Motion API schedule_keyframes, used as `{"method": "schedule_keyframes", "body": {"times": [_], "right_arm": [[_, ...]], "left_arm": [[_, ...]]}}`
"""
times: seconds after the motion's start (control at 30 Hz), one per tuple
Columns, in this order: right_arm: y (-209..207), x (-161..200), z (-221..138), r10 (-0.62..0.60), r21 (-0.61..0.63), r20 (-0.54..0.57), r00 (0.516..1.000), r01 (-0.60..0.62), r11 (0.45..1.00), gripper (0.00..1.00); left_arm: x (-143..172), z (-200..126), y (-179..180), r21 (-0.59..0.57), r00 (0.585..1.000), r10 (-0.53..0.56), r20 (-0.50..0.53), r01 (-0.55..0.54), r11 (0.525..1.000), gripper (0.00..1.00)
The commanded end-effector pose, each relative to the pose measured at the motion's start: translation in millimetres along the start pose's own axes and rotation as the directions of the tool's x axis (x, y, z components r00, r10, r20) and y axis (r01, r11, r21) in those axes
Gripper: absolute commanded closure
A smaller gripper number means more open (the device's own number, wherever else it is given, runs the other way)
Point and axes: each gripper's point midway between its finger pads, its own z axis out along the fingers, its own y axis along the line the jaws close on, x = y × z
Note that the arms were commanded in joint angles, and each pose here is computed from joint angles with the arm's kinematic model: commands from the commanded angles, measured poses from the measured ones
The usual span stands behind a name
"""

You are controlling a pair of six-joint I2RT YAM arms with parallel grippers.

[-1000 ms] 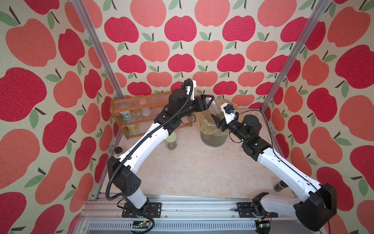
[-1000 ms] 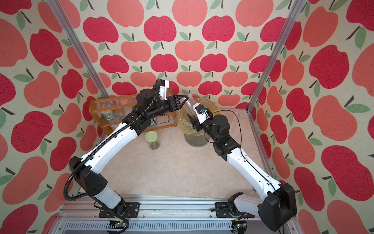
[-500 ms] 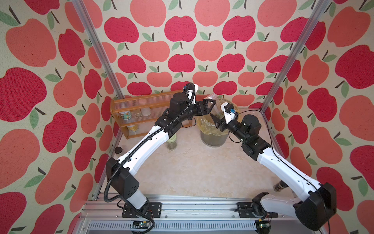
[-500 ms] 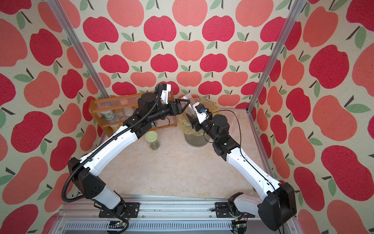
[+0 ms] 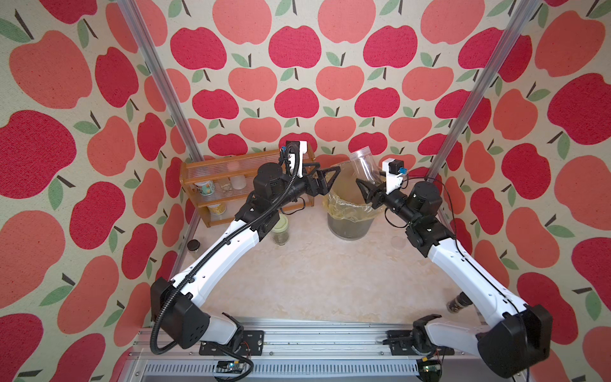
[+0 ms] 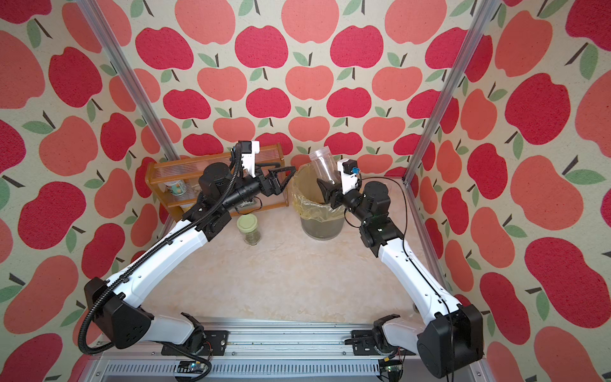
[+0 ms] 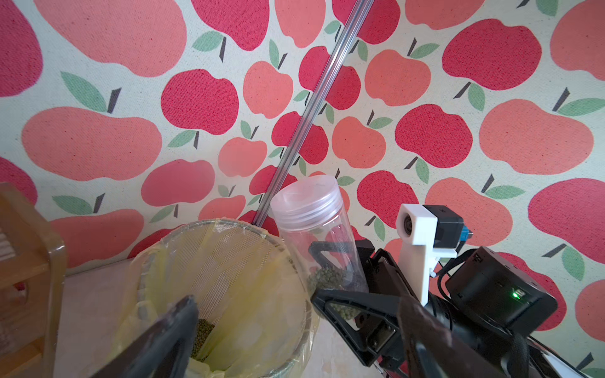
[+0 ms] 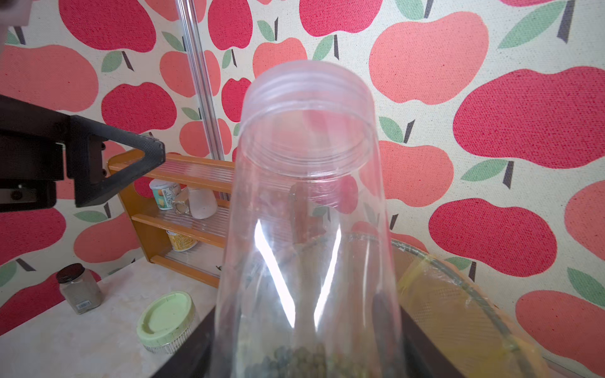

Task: Empty moldy mung beans from jars
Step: Unscrew the lid from the jar.

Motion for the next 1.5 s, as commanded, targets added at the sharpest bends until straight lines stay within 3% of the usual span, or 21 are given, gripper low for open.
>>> {"method": "schedule_keyframes", "body": {"times": [0.0,0.1,0.23,0.43,0.67,1.0,1.1,1.47], "right_arm": [[26.7,-32.3,-15.2,0.091,-0.17,0.046,0.995,-0.082,0.982,0.59],[34.0,-38.8,-22.4,0.124,-0.23,0.05,0.991,-0.11,0.967,0.59],[50.8,-47.2,-30.7,0.136,-0.334,0.051,0.989,-0.112,0.936,0.57],[70.7,-55.8,-35.3,0.169,-0.468,0.056,0.984,-0.124,0.875,0.57],[79.0,-54.2,-30.9,0.206,-0.555,0.029,0.978,-0.156,0.817,0.56],[82.1,-46.4,-33.9,0.185,-0.575,0.044,0.982,-0.127,0.808,0.55],[81.3,-42.9,-31.3,0.184,-0.577,0.036,0.982,-0.13,0.806,0.55],[77.5,-31.1,-22.8,0.178,-0.585,0.028,0.984,-0.129,0.801,0.55]], "left_arm": [[-16.9,-18.5,-29.6,0.089,0.984,0.166,0.067,-0.171,0.981,0.03],[-19.5,-31.5,-26.9,0.081,0.971,0.214,0.111,-0.223,0.971,0.03],[-23.7,-42.7,-34.7,0.161,0.944,0.27,0.19,-0.301,0.94,0.03],[-22.1,-32.8,-54.7,0.327,0.939,0.282,0.199,-0.335,0.884,0.04],[-18.8,-23.0,-58.1,0.383,0.927,0.31,0.211,-0.37,0.846,0.05],[-31.9,-7.5,-50.0,0.425,0.949,0.239,0.207,-0.307,0.852,0.08],[-29.8,-1.5,-50.6,0.456,0.957,0.227,0.18,-0.286,0.843,0.13],[-19.7,20.5,-54.6,0.517,0.977,0.19,0.093,-0.211,0.83,0.17]]}}
